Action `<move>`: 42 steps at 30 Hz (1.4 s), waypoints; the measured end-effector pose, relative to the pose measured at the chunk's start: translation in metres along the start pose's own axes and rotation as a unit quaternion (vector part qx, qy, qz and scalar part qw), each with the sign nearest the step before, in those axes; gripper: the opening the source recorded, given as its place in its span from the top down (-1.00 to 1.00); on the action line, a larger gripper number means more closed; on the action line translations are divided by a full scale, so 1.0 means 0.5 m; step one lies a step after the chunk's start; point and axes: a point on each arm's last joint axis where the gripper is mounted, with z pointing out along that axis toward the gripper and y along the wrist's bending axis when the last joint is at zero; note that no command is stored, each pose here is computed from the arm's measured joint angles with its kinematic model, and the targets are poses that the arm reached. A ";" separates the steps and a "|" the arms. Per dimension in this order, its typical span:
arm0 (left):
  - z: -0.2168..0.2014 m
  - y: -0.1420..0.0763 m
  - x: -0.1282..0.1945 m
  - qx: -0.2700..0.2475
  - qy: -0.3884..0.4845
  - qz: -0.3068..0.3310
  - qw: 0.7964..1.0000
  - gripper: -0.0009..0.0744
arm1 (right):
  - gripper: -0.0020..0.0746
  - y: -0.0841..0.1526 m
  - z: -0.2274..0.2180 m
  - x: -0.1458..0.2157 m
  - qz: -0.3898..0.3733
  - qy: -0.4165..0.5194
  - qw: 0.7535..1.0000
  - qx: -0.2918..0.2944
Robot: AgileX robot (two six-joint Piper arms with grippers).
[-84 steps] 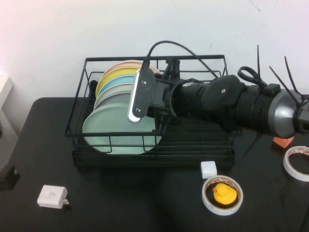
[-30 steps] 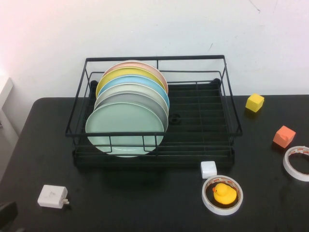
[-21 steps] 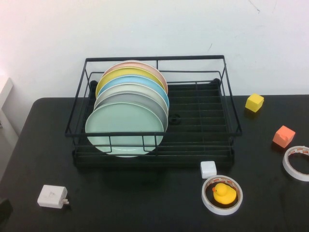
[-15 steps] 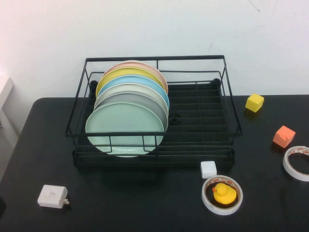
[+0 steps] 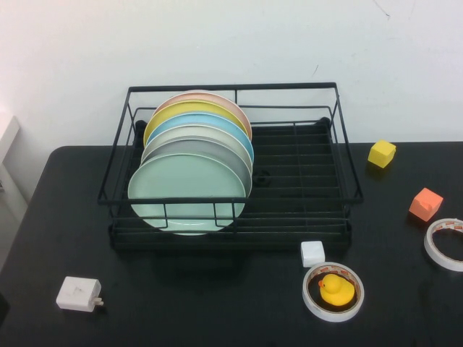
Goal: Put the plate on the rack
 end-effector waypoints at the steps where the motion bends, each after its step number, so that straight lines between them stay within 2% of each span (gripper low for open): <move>1: 0.000 0.000 0.000 0.000 0.000 0.000 1.000 0.98 | 0.95 0.000 0.000 0.000 0.000 0.000 1.000 0.000; 18: 0.000 0.007 0.023 0.001 0.009 -0.020 1.000 0.98 | 0.95 0.000 0.000 0.000 0.001 -0.001 1.000 0.000; 23: -0.012 0.017 0.051 0.003 -0.007 -0.074 0.997 0.98 | 0.95 0.000 0.000 0.000 0.002 -0.001 1.000 -0.001; 26: -0.007 0.029 0.079 -0.018 0.000 -0.107 0.994 0.98 | 0.95 0.000 0.000 -0.001 0.002 -0.002 1.000 -0.001; 30: 0.002 0.047 0.112 -0.061 0.011 -0.119 0.991 0.98 | 0.95 0.000 0.000 -0.001 0.003 -0.002 1.000 -0.001; 34: 0.010 0.066 0.148 -0.096 0.025 -0.083 0.992 0.98 | 0.95 0.000 0.000 -0.001 0.003 -0.002 1.000 -0.001; 38: 0.011 0.067 0.150 -0.108 0.020 -0.071 0.991 0.98 | 0.95 0.000 0.000 -0.001 0.003 -0.002 1.000 -0.001; 42: 0.010 0.068 0.153 -0.117 0.032 -0.032 0.992 0.98 | 0.95 0.000 0.000 -0.001 0.003 -0.002 1.000 -0.001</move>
